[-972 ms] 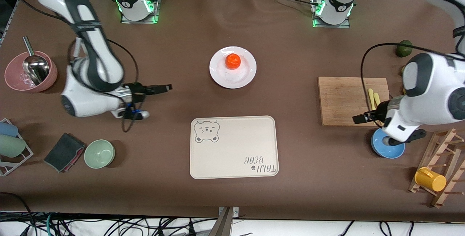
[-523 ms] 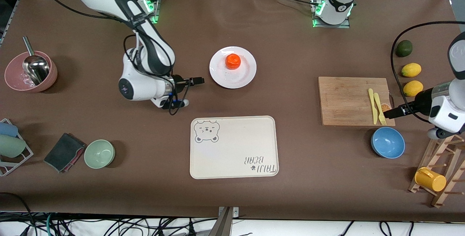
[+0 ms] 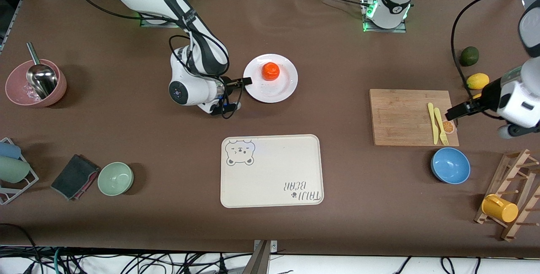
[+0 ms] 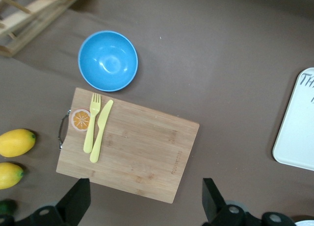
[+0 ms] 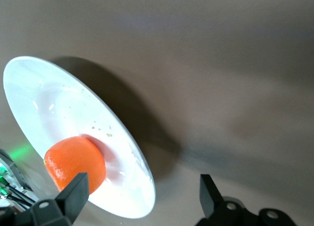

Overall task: Place orange and plate with both arms
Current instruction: 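Grasp the white plate rim with the right gripper and lift it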

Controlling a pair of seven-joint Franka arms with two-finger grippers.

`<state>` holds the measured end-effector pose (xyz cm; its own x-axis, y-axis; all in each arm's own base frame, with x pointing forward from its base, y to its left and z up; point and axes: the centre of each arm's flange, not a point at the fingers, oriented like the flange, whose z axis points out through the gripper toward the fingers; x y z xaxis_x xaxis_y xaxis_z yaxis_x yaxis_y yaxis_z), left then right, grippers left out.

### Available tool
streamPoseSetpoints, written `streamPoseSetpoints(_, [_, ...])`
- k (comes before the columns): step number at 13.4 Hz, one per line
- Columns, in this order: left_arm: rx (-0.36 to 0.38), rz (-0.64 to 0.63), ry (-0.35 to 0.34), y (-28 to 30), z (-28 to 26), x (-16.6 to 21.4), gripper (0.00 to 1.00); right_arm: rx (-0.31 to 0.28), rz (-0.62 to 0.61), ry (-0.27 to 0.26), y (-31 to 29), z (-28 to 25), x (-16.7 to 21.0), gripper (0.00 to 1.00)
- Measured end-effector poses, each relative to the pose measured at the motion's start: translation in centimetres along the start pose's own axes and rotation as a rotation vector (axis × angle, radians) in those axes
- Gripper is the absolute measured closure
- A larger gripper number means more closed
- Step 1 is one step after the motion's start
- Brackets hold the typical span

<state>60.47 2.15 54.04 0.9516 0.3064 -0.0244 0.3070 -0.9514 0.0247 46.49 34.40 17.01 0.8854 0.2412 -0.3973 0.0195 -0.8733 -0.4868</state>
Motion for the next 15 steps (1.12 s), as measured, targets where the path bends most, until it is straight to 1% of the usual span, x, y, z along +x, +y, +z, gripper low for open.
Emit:
streamPoseSetpoints(1, [-0.005, -0.007, 0.030, -0.7, -2.0, -0.9, 0.00, 0.035, -0.005, -0.002, 0.1, 0.6, 0.1, 0.00])
streamPoseSetpoints(2, [-0.009, -0.012, 0.050, -1.2, -3.5, -1.9, 0.00, 0.084, -0.018, -0.001, 0.2, 1.1, 0.2, 0.00])
streamPoseSetpoints(3, [-0.011, -0.013, 0.062, -1.4, -4.4, -2.7, 0.00, 0.134, -0.036, 0.006, 0.3, 1.4, 0.3, 0.01])
streamPoseSetpoints(4, [-0.011, -0.011, 0.067, -1.5, -4.8, -3.3, 0.00, 0.170, -0.055, 0.014, 0.5, 1.5, 0.5, 0.01])
streamPoseSetpoints(9, [-0.012, -0.006, 0.076, -1.3, -5.4, -3.8, 0.00, 0.260, -0.106, 0.064, 2.1, 0.7, 1.3, 0.04])
streamPoseSetpoints(11, [-0.001, 0.020, 0.049, -0.2, -5.6, -5.0, 0.00, 0.334, -0.141, 0.081, 3.3, 1.5, 1.6, 0.04])
streamPoseSetpoints(13, [0.010, 0.050, 0.034, 1.2, -5.8, -5.9, 0.00, 0.408, -0.179, 0.068, 4.4, 2.7, 1.6, 0.04])
streamPoseSetpoints(14, [0.020, 0.058, 0.031, 1.5, -5.8, -6.1, 0.00, 0.430, -0.191, 0.059, 4.8, 3.0, 1.6, 0.05])
streamPoseSetpoints(15, [0.044, 0.072, 0.033, 1.7, -5.7, -6.2, 0.00, 0.440, -0.201, 0.056, 4.9, 3.0, 1.6, 0.11])
